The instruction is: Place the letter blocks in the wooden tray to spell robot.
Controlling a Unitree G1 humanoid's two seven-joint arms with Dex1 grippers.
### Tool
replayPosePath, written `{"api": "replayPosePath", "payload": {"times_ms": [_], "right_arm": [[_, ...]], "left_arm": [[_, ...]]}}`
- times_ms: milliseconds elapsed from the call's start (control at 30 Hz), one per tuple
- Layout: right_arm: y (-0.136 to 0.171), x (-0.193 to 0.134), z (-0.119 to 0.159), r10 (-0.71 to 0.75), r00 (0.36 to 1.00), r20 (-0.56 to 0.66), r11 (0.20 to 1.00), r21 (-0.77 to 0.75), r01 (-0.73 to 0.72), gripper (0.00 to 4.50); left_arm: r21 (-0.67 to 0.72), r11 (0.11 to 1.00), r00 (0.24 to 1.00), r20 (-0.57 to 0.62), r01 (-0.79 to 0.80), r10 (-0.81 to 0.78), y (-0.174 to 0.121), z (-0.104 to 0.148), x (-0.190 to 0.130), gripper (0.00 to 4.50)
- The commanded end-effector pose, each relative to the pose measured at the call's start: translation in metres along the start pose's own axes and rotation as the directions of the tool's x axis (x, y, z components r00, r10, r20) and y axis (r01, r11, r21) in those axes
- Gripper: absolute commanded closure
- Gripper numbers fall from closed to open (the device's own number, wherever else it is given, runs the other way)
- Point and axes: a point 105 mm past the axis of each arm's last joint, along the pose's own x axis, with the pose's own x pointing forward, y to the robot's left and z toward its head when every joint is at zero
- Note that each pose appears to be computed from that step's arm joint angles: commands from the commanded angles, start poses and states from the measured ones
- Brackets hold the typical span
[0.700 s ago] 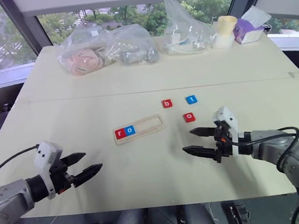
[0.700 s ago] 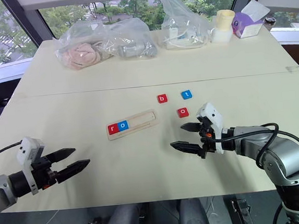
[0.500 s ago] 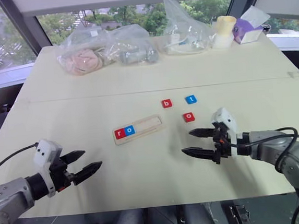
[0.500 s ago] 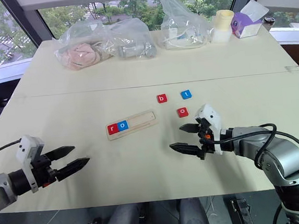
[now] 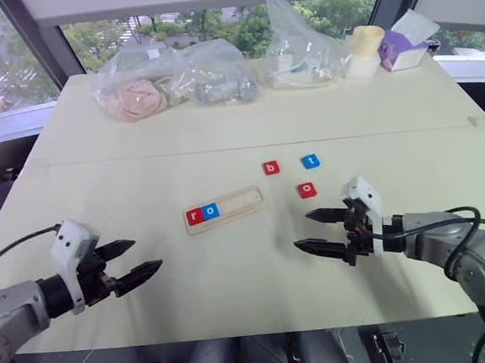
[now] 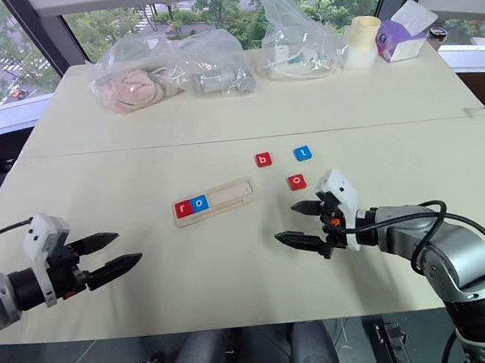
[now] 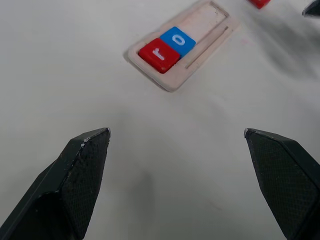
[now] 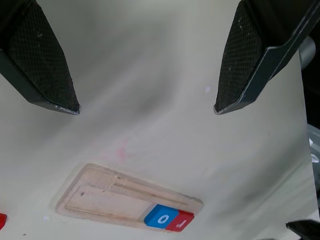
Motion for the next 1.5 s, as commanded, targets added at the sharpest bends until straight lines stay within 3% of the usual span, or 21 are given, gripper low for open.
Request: {"api": "replayPosePath", "payload": {"times_ms": [33, 167, 333, 533, 733, 1100, 1233, 1500], "right_arm": [[0.007, 0.001, 0.021, 0.047, 0.999, 0.004, 0.998, -0.045, -0.047, 0.11], [0.022, 0.01, 0.026, 0.084, 0.995, -0.061, 0.986, -0.137, -0.091, 0.11], [0.029, 0.019, 0.024, 0.09, 0.995, -0.054, 0.984, -0.148, -0.097, 0.11], [0.03, 0.023, 0.022, 0.046, 0.999, -0.027, 0.985, -0.162, -0.05, 0.11], [0.03, 0.026, 0.023, 0.011, 1.0, 0.002, 0.988, -0.156, -0.011, 0.11], [0.026, 0.028, 0.025, -0.023, 0.999, 0.023, 0.99, -0.139, 0.026, 0.11], [0.026, 0.028, 0.025, -0.027, 0.999, 0.027, 0.991, -0.134, 0.03, 0.0], [0.017, 0.023, 0.024, -0.063, 0.997, 0.037, 0.99, -0.121, 0.067, 0.0]], "left_arm": [[0.15, 0.986, 0.997, -0.031, 0.069, -0.065, 0.004, 0.02, -0.005, 0.0], [0.214, 0.963, 0.986, -0.046, 0.165, -0.159, 0.009, 0.033, 0.011, 0.0], [0.238, 0.948, 0.977, -0.009, 0.211, -0.215, 0.018, 0.037, 0.048, 0.0], [0.364, 0.892, 0.959, -0.02, 0.269, -0.281, 0.023, 0.04, 0.099, 0.0], [0.452, 0.831, 0.944, -0.091, 0.324, -0.318, 0.027, 0.034, 0.124, 0.0], [0.438, 0.803, 0.914, -0.167, 0.404, -0.369, 0.022, 0.011, 0.14, 0.0], [0.427, 0.807, 0.913, -0.192, 0.409, -0.36, 0.025, 0.0, 0.142, 1.25], [0.487, 0.757, 0.899, -0.183, 0.435, -0.399, 0.011, 0.01, 0.144, 1.36]]}}
